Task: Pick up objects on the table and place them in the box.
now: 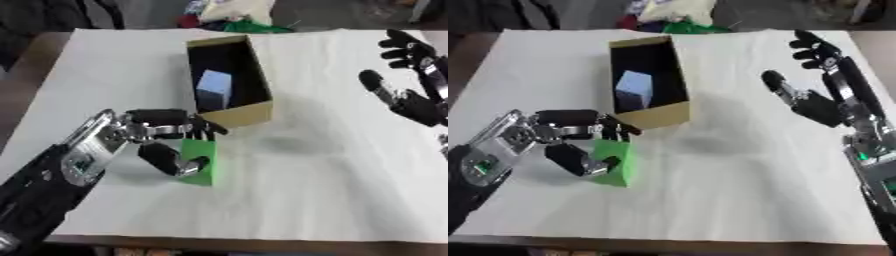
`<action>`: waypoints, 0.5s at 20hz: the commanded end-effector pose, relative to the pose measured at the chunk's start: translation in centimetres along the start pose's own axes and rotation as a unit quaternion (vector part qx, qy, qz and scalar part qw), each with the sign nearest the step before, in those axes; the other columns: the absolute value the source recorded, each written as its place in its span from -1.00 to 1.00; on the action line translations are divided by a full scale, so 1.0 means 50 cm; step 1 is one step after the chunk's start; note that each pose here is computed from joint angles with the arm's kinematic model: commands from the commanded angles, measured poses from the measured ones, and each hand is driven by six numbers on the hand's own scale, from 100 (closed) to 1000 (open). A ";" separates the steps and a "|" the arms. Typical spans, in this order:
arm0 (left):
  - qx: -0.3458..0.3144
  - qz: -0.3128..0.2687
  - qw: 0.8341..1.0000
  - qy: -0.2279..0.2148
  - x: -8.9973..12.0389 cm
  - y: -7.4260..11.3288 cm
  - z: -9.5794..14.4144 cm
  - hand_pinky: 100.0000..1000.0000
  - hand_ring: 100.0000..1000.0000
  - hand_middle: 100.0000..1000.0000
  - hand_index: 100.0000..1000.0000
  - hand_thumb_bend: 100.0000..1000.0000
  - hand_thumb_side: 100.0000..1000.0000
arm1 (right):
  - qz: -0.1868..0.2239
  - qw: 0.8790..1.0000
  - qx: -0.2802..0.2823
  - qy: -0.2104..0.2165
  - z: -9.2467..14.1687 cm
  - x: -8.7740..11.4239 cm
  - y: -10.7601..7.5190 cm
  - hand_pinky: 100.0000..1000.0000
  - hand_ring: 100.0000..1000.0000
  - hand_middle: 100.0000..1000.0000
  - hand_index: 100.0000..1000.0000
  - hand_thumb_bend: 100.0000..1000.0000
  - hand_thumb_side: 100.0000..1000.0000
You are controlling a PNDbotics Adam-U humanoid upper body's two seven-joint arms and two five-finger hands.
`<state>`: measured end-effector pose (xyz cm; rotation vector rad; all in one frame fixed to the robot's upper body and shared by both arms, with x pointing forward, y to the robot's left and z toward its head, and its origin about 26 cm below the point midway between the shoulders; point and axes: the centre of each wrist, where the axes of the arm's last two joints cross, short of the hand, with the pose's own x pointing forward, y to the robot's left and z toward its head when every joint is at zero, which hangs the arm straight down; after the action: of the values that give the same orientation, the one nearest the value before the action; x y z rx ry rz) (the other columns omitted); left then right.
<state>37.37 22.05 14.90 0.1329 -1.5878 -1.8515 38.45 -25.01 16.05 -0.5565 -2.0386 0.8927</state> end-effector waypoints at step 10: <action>0.056 -0.057 0.997 -0.012 0.036 0.099 0.078 -0.11 -0.12 0.28 0.93 -1.00 -0.28 | 0.015 1.000 0.010 -0.001 0.002 -0.004 -0.018 0.54 0.62 0.65 0.98 -0.08 0.62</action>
<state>36.32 23.43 19.03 0.2008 -1.7111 -1.8508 38.36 -25.15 15.67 -0.5439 -2.0165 0.9128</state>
